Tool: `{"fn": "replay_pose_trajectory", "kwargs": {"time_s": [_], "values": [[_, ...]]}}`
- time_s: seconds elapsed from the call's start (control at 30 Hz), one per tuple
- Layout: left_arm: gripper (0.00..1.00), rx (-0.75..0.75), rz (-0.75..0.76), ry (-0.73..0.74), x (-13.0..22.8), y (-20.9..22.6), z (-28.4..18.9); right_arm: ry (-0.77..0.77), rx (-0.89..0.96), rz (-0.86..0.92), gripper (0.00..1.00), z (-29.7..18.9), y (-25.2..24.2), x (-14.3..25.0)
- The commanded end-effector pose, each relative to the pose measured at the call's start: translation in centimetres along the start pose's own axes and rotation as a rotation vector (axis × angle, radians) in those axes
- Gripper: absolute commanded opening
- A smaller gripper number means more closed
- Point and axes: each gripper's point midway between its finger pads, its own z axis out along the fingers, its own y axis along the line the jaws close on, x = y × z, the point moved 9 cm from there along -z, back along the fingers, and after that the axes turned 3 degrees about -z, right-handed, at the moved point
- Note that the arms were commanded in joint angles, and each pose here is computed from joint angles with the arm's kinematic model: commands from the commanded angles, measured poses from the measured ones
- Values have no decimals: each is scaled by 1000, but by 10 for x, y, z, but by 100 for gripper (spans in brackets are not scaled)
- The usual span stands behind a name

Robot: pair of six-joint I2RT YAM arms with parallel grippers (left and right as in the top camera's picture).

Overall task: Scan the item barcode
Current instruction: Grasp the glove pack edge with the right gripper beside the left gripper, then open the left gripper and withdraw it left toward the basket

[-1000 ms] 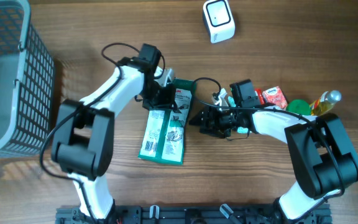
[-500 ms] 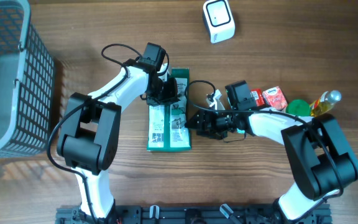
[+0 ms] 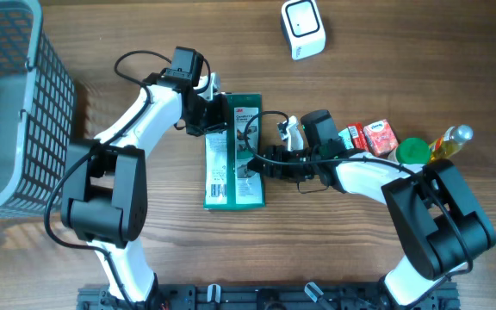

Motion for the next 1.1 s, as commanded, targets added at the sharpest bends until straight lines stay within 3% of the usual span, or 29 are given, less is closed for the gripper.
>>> {"fn": "replay_pose_trajectory", "kwargs": {"time_s": [0.0, 0.37, 0.57, 0.67, 0.8, 1.07], "values": [[4, -77, -15, 57, 9, 22, 22, -14, 116, 26, 68, 5, -21, 7], [4, -154, -57, 123, 16, 45, 52, 24, 114, 49, 67, 27, -13, 20], [4, -154, -57, 123, 16, 45, 52, -14, 43, 57, 45, 43, -5, 15], [4, -154, -56, 122, 16, 45, 52, -22, 35, 49, 40, 43, -4, 14], [4, -153, -55, 120, 15, 45, 52, -33, 24, 35, 35, 44, -2, 12], [4, -153, -55, 120, 15, 45, 52, -39, -22, -16, 36, 56, 1, 14]]}}
